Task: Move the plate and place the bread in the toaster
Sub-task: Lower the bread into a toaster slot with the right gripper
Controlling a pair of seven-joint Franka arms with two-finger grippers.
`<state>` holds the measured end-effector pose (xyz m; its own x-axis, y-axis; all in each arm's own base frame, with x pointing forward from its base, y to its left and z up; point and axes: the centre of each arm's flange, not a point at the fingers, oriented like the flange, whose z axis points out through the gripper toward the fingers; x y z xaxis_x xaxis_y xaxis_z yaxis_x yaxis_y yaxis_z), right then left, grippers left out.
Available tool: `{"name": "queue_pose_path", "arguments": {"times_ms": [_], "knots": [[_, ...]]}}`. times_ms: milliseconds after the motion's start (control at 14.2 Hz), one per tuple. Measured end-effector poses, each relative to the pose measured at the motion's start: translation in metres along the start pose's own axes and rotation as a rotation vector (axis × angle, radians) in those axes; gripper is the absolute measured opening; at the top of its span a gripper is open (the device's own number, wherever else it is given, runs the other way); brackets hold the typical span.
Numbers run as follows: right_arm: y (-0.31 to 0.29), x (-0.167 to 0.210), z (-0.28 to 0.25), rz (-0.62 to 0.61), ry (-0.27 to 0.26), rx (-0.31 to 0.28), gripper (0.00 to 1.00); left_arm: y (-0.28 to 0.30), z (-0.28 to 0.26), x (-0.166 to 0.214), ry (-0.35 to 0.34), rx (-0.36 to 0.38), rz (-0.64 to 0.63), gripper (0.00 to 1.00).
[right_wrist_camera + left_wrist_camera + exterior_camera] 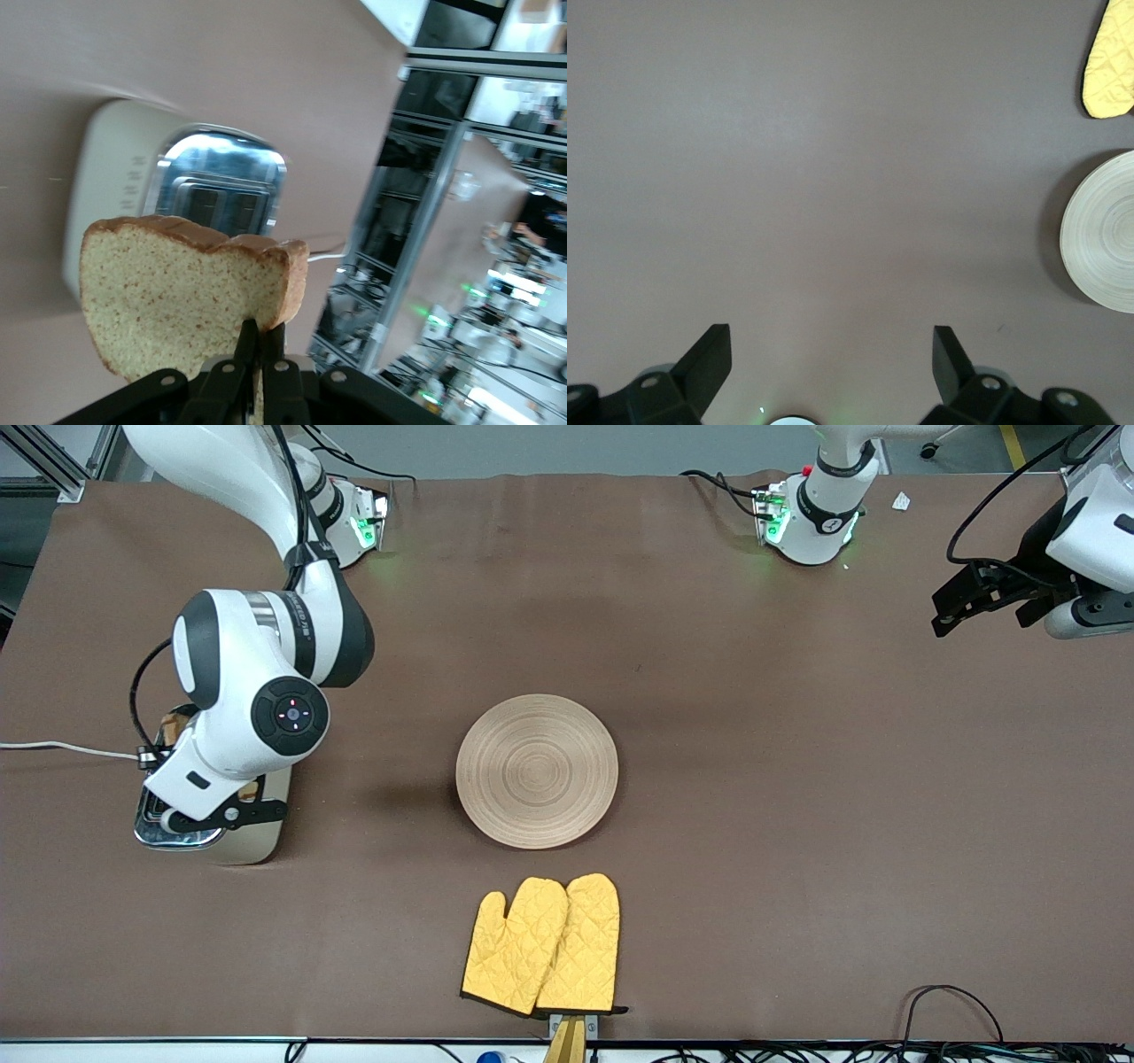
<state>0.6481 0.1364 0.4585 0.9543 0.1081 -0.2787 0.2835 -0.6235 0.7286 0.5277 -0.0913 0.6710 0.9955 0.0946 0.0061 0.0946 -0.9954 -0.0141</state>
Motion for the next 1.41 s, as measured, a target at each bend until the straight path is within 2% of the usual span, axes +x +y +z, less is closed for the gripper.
{"name": "queue_pose_path", "arguments": {"times_ms": [141, 281, 703, 914, 1054, 1195, 1405], "knots": [[0.008, 0.004, 0.023, -0.002, -0.024, -0.067, 0.06, 0.0, 0.0, 0.0, 0.001, 0.0, 0.0, 1.0], [0.012, 0.01, 0.045, -0.009, -0.033, -0.108, 0.06, 0.0, 0.0, 0.001, 0.004, -0.001, -0.001, 1.0], [-0.008, 0.022, 0.079, -0.048, -0.063, -0.129, 0.06, -0.002, 0.0, 0.002, 0.004, -0.001, 0.009, 1.0], [-0.019, 0.027, 0.088, -0.029, -0.074, -0.136, 0.06, -0.007, 0.0, 0.003, 0.004, -0.001, 0.019, 1.0], [-0.029, 0.031, 0.094, -0.012, -0.075, -0.121, 0.06, -0.013, 0.0, 0.004, 0.004, -0.001, 0.01, 1.0], [-0.038, 0.034, 0.101, 0.021, -0.088, -0.082, 0.05, -0.016, 0.0, 0.005, 0.004, -0.001, 0.006, 1.0], [-0.04, 0.033, 0.108, 0.064, -0.112, 0.005, 0.08, -0.018, 0.0, 0.006, 0.004, -0.001, 0.001, 1.0]]}}
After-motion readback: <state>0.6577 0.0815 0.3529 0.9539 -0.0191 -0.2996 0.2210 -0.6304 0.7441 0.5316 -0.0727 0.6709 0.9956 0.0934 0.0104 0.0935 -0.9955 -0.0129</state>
